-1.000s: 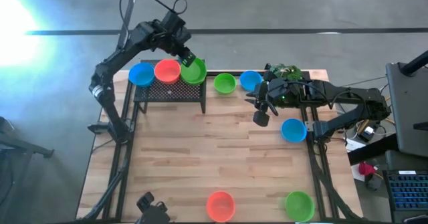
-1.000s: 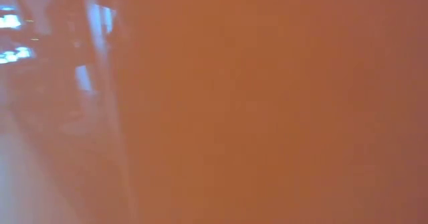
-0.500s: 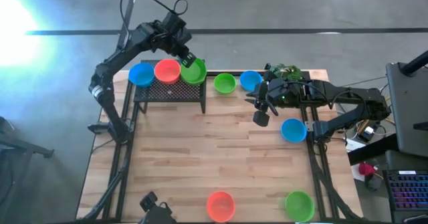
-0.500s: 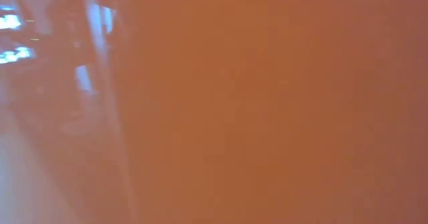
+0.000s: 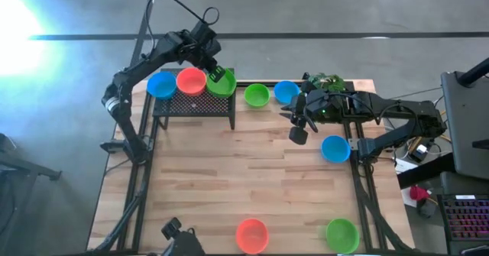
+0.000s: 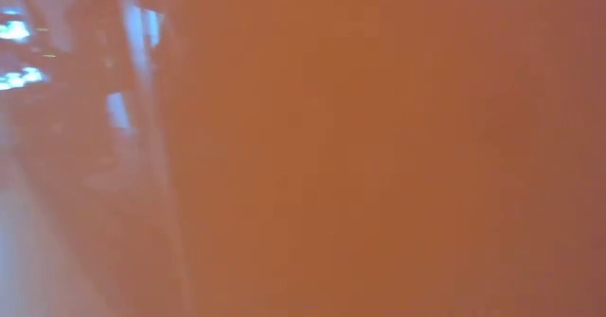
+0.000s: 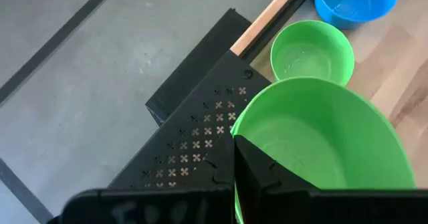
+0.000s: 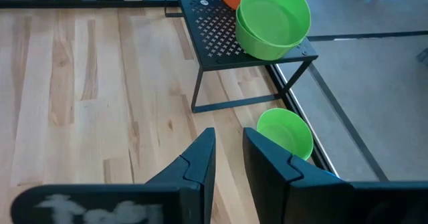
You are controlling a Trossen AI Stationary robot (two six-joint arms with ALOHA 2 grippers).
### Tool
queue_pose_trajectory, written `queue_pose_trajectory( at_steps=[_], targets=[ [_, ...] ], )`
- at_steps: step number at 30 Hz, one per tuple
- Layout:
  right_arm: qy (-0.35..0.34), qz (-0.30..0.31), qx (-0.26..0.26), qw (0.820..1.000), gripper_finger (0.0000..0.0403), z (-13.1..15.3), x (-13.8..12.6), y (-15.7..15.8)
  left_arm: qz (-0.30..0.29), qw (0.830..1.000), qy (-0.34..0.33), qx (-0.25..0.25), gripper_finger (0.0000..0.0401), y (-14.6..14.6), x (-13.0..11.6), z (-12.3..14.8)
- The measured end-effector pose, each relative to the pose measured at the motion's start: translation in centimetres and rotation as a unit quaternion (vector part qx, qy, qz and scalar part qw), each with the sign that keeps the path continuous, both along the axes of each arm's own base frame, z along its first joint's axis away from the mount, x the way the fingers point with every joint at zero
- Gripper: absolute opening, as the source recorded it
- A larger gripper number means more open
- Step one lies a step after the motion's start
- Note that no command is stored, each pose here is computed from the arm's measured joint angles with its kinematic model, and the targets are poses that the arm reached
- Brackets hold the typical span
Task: Pick & Place Mini bowls
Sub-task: Stack the green bowl on top of the green bowl on the shelf
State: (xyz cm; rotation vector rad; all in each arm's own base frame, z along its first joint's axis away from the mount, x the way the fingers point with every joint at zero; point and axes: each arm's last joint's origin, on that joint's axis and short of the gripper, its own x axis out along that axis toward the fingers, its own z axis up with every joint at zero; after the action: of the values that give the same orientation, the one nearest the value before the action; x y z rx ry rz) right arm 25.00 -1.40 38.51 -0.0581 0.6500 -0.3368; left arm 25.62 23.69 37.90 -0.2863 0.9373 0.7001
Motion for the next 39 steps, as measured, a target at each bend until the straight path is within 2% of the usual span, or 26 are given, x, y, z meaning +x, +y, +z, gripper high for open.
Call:
queue_pose_trajectory(
  at_steps=[9, 12, 17, 32, 35, 39],
  targets=[
    [-0.001, -0.001, 0.001, 1.0, 0.0068, 0.0, 0.0, 0.0, -0.001, 0.999, -0.026, 0.029, 0.0, -0.4, -0.4, 2.4],
    [-0.001, -0.001, 0.001, 1.0, 0.0072, 0.0, 0.0, 0.0, -0.004, 1.0, -0.018, 0.021, 0.0, -1.2, -1.0, 2.8],
    [-0.001, -0.002, 0.003, 1.0, 0.0075, 0.0, 0.0, 0.0, -0.009, 0.999, 0.03, -0.027, 0.0, -2.5, -1.8, 2.2],
    [0.012, -0.003, 0.003, 1.0, 0.0075, -0.2, -0.2, 0.0, -0.018, 0.995, 0.073, -0.06, 0.0, -2.9, -1.1, -0.8],
    [0.014, -0.003, 0.003, 1.0, 0.0073, -0.2, -0.2, 0.0, -0.018, 0.997, 0.059, -0.047, 0.0, -2.9, -1.2, -0.2],
    [0.011, -0.03, -0.002, 1.0, 0.0067, -0.2, -0.2, -0.4, -0.015, 0.999, 0.024, -0.021, 0.0, -3.8, -1.9, 2.2]
  ],
)
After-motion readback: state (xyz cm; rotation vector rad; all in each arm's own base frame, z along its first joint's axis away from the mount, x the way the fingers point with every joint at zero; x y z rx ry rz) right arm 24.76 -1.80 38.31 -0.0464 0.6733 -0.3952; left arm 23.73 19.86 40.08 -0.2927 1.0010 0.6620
